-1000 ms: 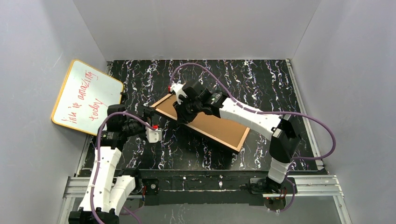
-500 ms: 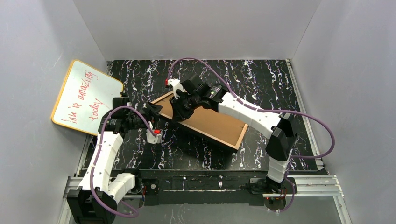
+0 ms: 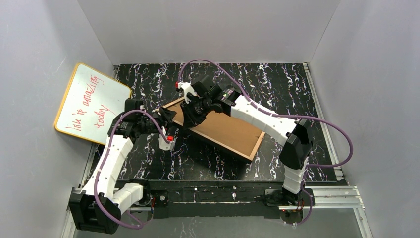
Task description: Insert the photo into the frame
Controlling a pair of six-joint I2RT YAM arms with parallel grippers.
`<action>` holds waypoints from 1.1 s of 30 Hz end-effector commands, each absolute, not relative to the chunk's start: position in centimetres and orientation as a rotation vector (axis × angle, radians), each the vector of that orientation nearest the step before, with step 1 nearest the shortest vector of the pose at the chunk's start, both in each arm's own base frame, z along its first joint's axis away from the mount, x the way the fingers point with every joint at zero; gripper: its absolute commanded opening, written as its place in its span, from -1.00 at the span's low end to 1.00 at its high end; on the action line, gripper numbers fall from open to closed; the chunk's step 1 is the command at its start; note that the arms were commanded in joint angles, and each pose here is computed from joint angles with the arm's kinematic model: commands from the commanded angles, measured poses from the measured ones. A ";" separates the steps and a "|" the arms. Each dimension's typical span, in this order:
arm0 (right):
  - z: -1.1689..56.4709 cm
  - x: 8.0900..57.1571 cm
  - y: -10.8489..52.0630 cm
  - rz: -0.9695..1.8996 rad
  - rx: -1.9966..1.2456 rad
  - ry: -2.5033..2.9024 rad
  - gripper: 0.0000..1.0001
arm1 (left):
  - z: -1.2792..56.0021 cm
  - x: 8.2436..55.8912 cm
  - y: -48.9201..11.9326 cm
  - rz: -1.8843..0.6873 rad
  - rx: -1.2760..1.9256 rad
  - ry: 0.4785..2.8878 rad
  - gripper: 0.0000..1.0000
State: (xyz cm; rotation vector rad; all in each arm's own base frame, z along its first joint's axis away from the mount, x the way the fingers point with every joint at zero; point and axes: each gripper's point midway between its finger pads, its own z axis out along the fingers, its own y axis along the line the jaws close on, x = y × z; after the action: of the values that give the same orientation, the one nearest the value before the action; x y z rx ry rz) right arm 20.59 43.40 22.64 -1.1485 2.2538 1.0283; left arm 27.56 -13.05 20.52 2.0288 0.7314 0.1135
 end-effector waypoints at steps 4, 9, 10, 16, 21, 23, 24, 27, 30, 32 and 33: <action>28.6 20.2 44.6 1.168 -1.140 2.073 -0.97 | 21.2 27.7 -14.6 0.123 2.031 0.704 -0.23; 29.2 20.7 44.0 1.164 -1.117 2.073 -0.80 | 21.4 28.4 -14.7 0.112 2.027 0.775 -0.72; 29.2 20.8 43.9 1.156 -1.117 2.071 -0.68 | 21.5 28.5 -14.7 0.108 2.021 0.791 -0.78; 29.5 21.7 41.0 0.949 -1.162 2.044 0.11 | 23.4 29.3 -14.8 0.068 1.937 0.902 -0.89; 29.5 20.6 37.5 0.720 -1.256 2.005 0.27 | 24.4 29.3 -15.0 0.023 1.884 0.951 -0.90; 29.0 19.8 36.1 0.620 -1.294 2.000 0.29 | 24.5 29.2 -15.1 0.015 1.875 0.956 -0.90; 28.9 19.6 35.3 0.568 -1.307 1.994 0.30 | 24.6 29.2 -15.1 0.009 1.871 0.958 -0.90; 27.9 18.4 33.6 0.359 -1.377 1.968 0.33 | 24.8 29.2 -15.2 -0.003 1.857 0.971 -0.90; 26.4 18.0 32.1 0.150 -1.435 1.961 0.35 | 24.9 29.3 -15.2 0.000 1.854 0.975 -0.92; 25.7 18.2 31.2 0.015 -1.455 1.946 0.35 | 24.9 29.3 -15.1 0.002 1.855 0.976 -0.93; 25.3 18.2 31.0 -0.032 -1.467 1.936 0.35 | 24.9 29.2 -15.1 0.003 1.854 0.976 -0.93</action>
State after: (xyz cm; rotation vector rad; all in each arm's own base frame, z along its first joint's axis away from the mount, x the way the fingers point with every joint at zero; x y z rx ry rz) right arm 16.20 34.59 27.62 -1.4181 1.9396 0.3659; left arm 29.32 -14.57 22.40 1.9198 0.9879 0.0225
